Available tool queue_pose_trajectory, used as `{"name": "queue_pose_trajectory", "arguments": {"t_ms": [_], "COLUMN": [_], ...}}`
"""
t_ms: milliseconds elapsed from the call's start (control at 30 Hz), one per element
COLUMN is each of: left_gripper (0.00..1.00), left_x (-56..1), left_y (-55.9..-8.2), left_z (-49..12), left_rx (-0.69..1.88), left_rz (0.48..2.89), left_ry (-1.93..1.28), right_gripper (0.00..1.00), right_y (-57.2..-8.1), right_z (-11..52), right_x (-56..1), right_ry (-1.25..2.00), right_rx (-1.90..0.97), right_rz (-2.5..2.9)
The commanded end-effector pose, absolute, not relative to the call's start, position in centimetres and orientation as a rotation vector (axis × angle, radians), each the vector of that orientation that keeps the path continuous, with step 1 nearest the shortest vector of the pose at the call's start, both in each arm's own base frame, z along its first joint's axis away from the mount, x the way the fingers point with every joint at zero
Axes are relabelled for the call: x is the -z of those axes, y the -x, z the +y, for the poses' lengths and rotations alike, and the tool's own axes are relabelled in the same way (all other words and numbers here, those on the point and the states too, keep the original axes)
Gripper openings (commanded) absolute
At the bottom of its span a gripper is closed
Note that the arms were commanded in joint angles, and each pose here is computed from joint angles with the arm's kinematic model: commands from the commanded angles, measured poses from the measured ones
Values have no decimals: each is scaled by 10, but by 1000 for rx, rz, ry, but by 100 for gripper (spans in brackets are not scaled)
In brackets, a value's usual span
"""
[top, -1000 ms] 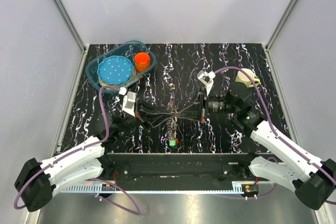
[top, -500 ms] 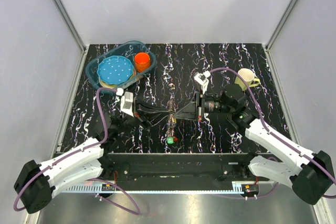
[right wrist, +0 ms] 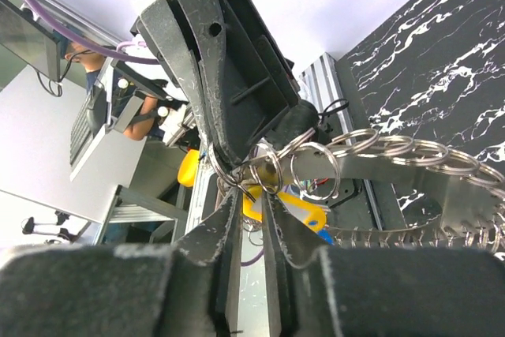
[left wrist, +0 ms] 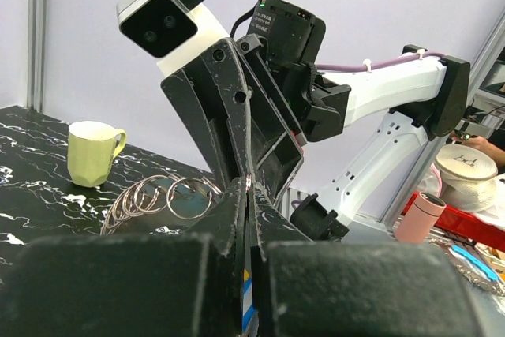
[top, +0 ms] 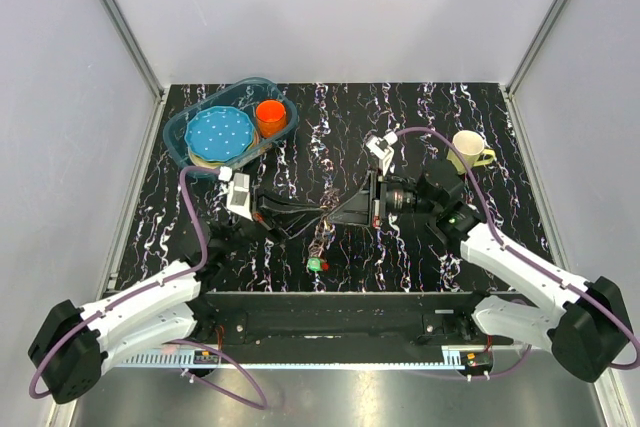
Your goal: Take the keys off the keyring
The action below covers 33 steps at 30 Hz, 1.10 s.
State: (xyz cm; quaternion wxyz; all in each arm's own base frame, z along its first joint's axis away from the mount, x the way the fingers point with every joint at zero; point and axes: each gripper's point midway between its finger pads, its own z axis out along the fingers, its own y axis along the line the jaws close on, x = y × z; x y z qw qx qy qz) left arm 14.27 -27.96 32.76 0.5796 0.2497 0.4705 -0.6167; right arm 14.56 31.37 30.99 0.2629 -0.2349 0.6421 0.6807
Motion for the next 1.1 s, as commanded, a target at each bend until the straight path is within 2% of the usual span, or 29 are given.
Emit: {"name": "queue_pose_trajectory", "arguments": {"t_ms": [0, 267, 833, 1067], "left_gripper": [0, 0, 0, 0], "left_x": [-365, -362, -361, -363], "left_y": [-132, -135, -131, -131], "left_z": [-268, -268, -277, -277], "left_rx": [1463, 1450, 1501, 1500], "left_rz": [922, 957, 965, 959], "left_ry": [-560, -559, -599, -602], "right_gripper": [26, 29, 30, 26], "right_y": [-143, -151, -152, -152], "right_z": [309, 295, 303, 305], "right_x": [-321, -340, -355, -351], "right_ry": [698, 800, 881, 886], "right_rx": [-1764, -1507, -1505, -1535], "right_rz": [1659, 1532, 1437, 1446]}}
